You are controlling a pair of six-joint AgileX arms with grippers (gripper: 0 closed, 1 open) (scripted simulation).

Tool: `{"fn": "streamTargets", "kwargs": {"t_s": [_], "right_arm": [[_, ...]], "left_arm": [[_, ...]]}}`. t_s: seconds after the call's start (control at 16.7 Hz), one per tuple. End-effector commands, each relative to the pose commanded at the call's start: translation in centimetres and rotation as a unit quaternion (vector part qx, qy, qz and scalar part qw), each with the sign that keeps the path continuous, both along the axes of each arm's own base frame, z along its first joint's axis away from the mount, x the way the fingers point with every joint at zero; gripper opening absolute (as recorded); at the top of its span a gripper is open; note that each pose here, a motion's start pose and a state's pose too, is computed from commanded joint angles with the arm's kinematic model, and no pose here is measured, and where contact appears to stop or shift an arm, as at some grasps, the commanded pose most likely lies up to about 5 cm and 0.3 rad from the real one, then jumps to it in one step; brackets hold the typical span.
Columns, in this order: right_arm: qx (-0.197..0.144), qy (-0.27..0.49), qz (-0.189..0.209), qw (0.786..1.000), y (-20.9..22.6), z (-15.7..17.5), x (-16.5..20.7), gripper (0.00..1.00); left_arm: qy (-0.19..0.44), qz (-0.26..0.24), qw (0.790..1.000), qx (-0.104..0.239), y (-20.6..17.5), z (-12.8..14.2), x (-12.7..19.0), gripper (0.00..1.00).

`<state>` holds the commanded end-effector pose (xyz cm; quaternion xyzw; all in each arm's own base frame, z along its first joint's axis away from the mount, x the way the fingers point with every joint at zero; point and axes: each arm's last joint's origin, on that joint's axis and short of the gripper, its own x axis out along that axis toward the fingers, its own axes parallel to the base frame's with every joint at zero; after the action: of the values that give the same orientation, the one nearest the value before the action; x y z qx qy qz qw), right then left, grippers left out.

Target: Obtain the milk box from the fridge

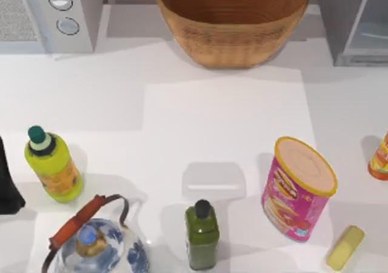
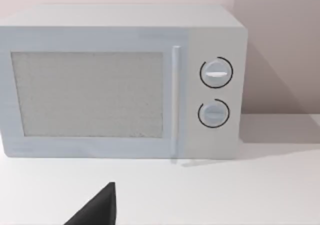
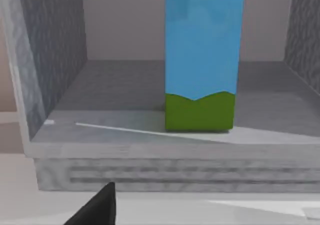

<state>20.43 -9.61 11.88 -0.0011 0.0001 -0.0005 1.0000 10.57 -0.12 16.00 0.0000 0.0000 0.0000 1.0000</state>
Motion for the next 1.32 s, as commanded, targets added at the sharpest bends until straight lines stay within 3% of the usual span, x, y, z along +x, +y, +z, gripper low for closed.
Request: {"fn": "streamTargets", "kwargs": {"t_s": [0.72, 0.9, 1.32], "right_arm": [[0.001, 0.001, 0.001, 1.000, -0.7, -0.9, 0.9, 1.00], [-0.003, -0.002, -0.001, 1.000, -1.5, -0.9, 3.9, 1.00], [-0.002, 0.001, -0.004, 1.000, -1.9, -1.0, 15.0, 1.00]], "left_arm": [[0.000, 0.000, 1.000, 0.000, 0.0, 0.0, 0.0, 1.00], [0.000, 0.000, 1.000, 0.000, 0.0, 0.0, 0.0, 1.00], [0.000, 0.000, 1.000, 0.000, 0.0, 0.0, 0.0, 1.00]]}}
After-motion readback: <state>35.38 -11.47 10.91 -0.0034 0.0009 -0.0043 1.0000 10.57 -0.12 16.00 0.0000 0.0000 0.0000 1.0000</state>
